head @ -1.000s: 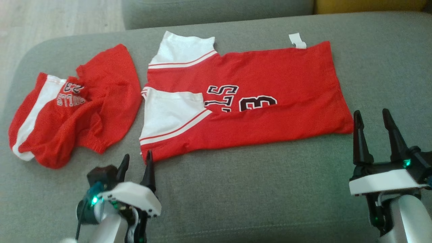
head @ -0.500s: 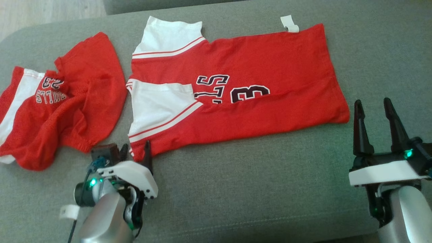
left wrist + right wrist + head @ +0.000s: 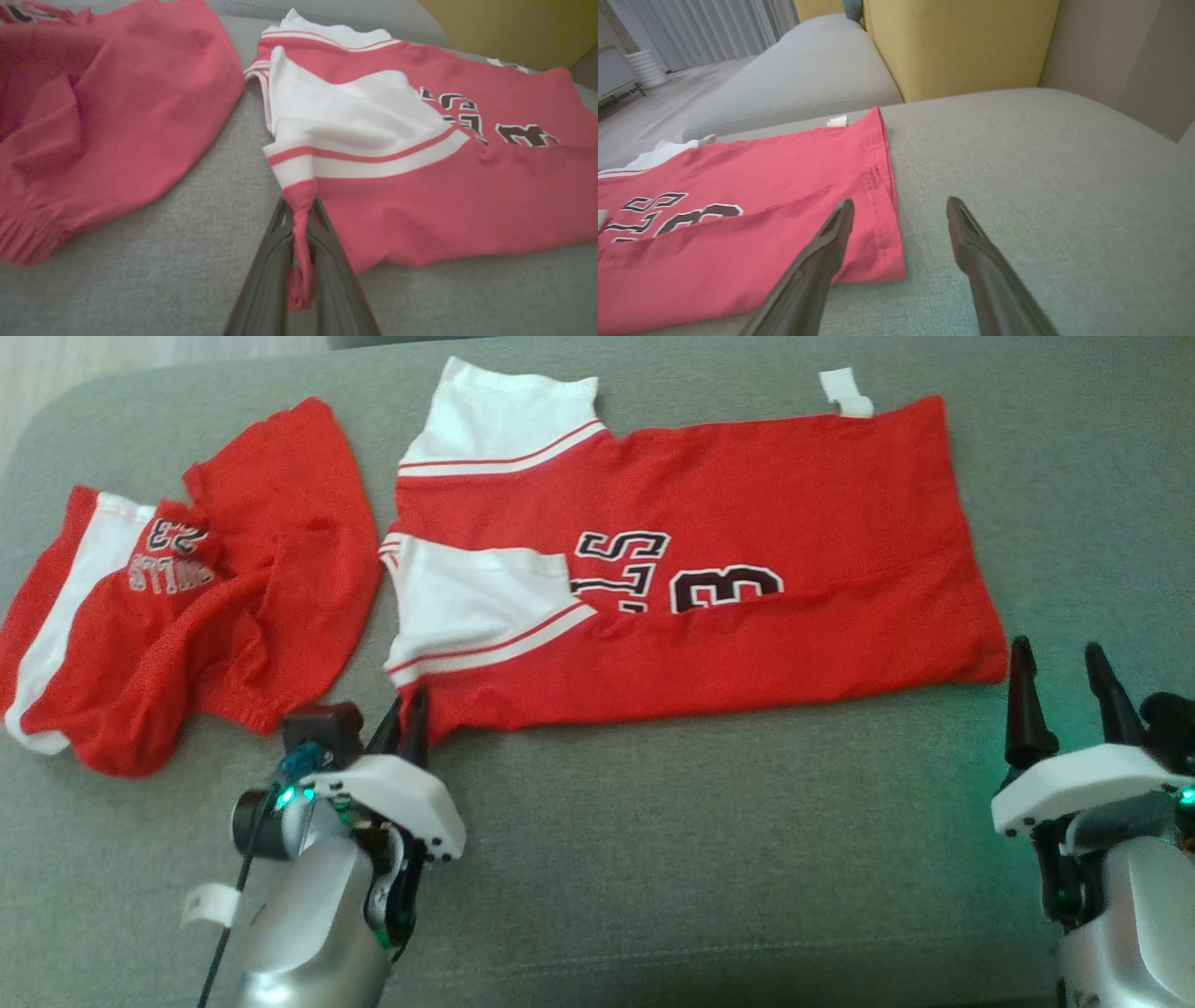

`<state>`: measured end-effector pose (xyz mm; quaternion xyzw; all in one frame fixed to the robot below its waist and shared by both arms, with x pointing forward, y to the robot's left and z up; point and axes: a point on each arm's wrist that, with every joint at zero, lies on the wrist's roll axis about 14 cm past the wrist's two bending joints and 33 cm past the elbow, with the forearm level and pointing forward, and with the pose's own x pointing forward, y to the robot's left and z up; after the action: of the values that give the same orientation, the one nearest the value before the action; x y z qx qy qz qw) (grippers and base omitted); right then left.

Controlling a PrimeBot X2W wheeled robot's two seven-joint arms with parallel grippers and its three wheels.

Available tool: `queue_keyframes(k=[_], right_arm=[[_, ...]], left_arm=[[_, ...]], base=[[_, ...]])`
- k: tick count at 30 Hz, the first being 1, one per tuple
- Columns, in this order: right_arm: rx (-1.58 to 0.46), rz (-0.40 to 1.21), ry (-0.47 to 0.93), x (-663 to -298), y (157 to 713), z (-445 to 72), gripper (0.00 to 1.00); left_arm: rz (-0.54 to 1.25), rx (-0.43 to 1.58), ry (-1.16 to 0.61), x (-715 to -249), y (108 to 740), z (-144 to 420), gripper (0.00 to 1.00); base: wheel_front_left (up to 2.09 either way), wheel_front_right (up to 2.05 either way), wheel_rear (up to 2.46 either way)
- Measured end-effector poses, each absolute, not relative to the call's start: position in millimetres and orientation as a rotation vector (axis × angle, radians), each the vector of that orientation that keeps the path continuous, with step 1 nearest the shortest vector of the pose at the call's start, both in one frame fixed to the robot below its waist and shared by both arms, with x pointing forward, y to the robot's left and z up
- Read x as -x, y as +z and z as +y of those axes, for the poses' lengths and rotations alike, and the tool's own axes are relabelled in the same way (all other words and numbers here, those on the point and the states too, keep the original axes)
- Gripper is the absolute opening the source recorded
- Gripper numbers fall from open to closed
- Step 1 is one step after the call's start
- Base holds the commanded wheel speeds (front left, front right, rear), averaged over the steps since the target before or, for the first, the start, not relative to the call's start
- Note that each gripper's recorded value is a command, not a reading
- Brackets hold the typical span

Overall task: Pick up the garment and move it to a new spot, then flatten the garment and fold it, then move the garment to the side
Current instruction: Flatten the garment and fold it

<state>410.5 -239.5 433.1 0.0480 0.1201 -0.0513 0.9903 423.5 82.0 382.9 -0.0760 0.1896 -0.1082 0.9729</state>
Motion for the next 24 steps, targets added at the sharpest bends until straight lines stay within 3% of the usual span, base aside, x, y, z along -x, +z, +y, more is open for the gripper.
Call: queue_keyframes(k=[7,19,20,21,24], right_arm=[[-0.118,0.438,-0.135,-418,389,-240,1.0],[-0.176,0.556,-0.135,-445,359,-227,1.0],[-0.177,0.56,-0.132,-447,358,-226,0.6],[-0.179,0.563,-0.13,-449,357,-225,0.0],[-0.177,0.566,-0.123,-452,358,-224,0.0]], left_arm=[[0.264,0.153,-0.254,-430,415,76,0.0],[0.245,0.165,-0.254,-434,424,76,0.0],[0.245,0.165,-0.253,-434,424,76,0.0],[0.251,0.165,-0.255,-434,423,76,0.0],[0.248,0.161,-0.254,-436,424,76,0.0]], base=[[0.0,0.0,0.0],[0.0,0.0,0.0],[0.0,0.0,0.0],[0.0,0.0,0.0],[0.0,0.0,0.0]])
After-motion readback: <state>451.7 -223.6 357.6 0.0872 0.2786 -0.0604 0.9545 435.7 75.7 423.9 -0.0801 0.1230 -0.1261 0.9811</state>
